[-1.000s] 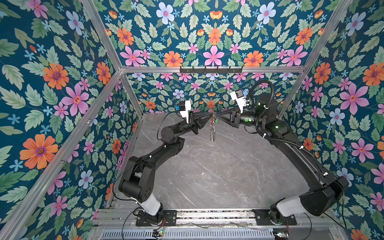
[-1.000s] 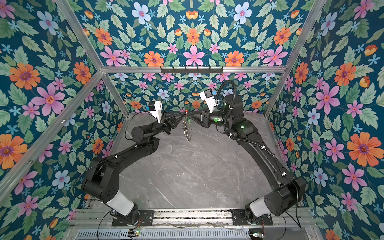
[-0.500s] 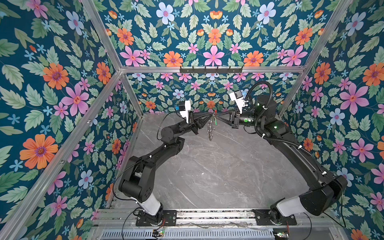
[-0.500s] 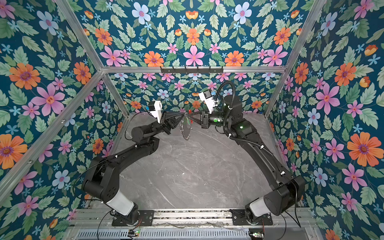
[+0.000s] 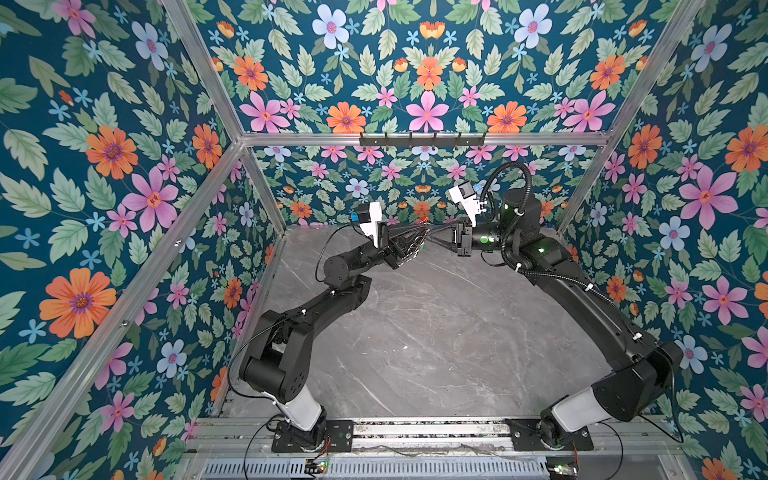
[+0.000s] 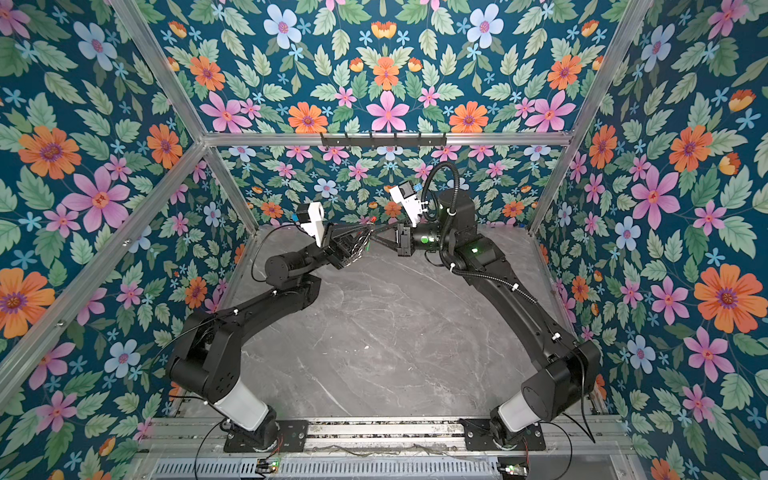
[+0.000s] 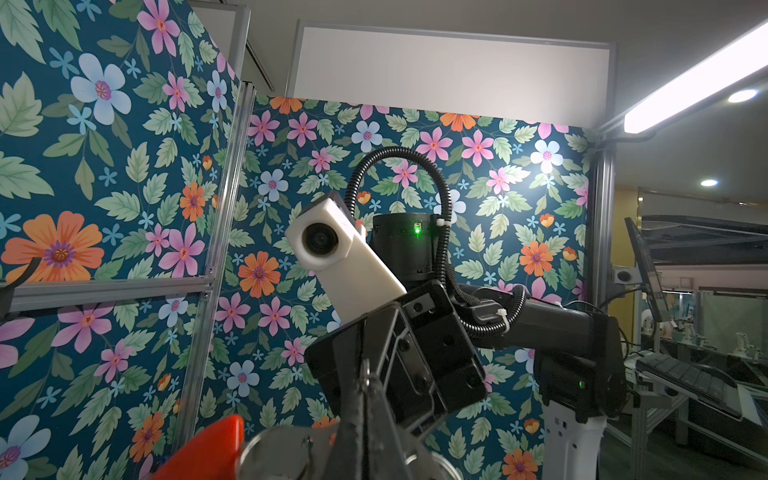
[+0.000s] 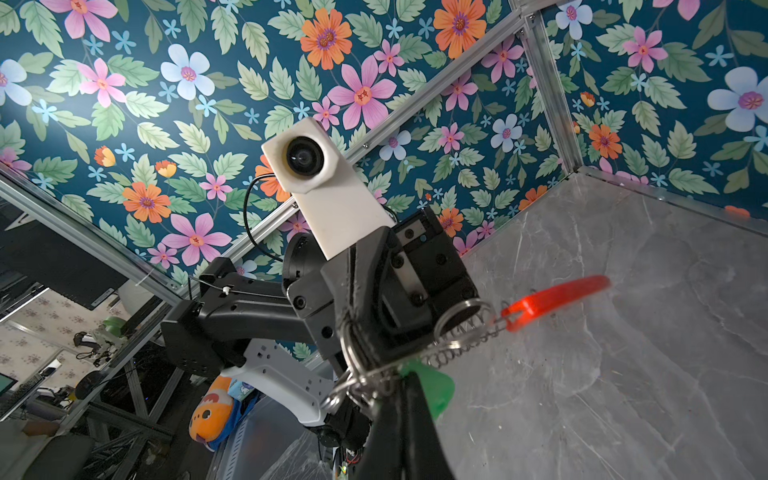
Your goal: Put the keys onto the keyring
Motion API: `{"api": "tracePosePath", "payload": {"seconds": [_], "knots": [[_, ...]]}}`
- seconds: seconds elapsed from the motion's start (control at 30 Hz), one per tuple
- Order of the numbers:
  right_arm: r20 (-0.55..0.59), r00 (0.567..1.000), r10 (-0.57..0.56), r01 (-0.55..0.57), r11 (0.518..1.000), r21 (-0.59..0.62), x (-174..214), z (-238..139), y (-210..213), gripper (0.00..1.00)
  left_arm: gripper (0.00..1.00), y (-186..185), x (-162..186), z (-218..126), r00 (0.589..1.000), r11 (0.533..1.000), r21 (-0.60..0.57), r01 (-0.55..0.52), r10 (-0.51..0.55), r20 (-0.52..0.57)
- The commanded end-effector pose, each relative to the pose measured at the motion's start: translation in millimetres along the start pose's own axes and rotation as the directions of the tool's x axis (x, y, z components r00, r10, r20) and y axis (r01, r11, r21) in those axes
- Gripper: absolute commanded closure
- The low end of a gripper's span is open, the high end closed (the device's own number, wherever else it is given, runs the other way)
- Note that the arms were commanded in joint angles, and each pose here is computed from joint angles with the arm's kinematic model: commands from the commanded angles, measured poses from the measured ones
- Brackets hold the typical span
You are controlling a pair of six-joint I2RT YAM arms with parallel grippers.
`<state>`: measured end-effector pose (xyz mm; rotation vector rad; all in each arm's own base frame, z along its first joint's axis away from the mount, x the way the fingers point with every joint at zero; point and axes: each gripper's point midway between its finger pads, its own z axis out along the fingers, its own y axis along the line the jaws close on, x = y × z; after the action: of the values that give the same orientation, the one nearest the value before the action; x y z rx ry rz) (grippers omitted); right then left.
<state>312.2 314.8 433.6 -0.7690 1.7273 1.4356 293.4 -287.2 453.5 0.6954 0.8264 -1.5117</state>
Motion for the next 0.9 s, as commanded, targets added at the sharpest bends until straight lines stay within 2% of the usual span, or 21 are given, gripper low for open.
{"api": "tracePosePath", "payload": {"seconds": [0.0,0.17,0.33,0.47,0.63,0.87], "knots": [[0.001,1.0,-0.029,0.029,1.0,0.004,-2,-2,5,0.89,1.0,-12,-2,0,0.999,0.999,0.044,-0.032,0.032,0.006],[0.034,0.998,-0.055,0.05,0.989,0.142,-2,-23,-8,0.75,1.0,-14,-1,-1,0.999,0.998,0.042,-0.036,0.036,0.004],[0.064,0.993,-0.1,0.085,0.975,0.207,-9,-43,-5,0.72,1.0,-13,-2,-1,0.999,0.999,0.042,-0.032,0.032,0.005],[0.071,0.991,-0.116,0.103,0.98,0.172,-16,-42,5,0.72,1.0,-12,-1,0,1.0,0.999,0.045,-0.017,0.016,0.008],[0.083,0.99,-0.114,0.105,0.989,0.103,-23,-34,13,0.79,1.0,-13,-2,1,1.0,0.999,0.049,-0.011,0.011,0.011],[0.065,0.993,-0.101,0.096,0.992,0.084,-20,-26,11,0.84,1.0,-13,-2,2,1.0,0.999,0.049,-0.01,0.01,0.014]]}}
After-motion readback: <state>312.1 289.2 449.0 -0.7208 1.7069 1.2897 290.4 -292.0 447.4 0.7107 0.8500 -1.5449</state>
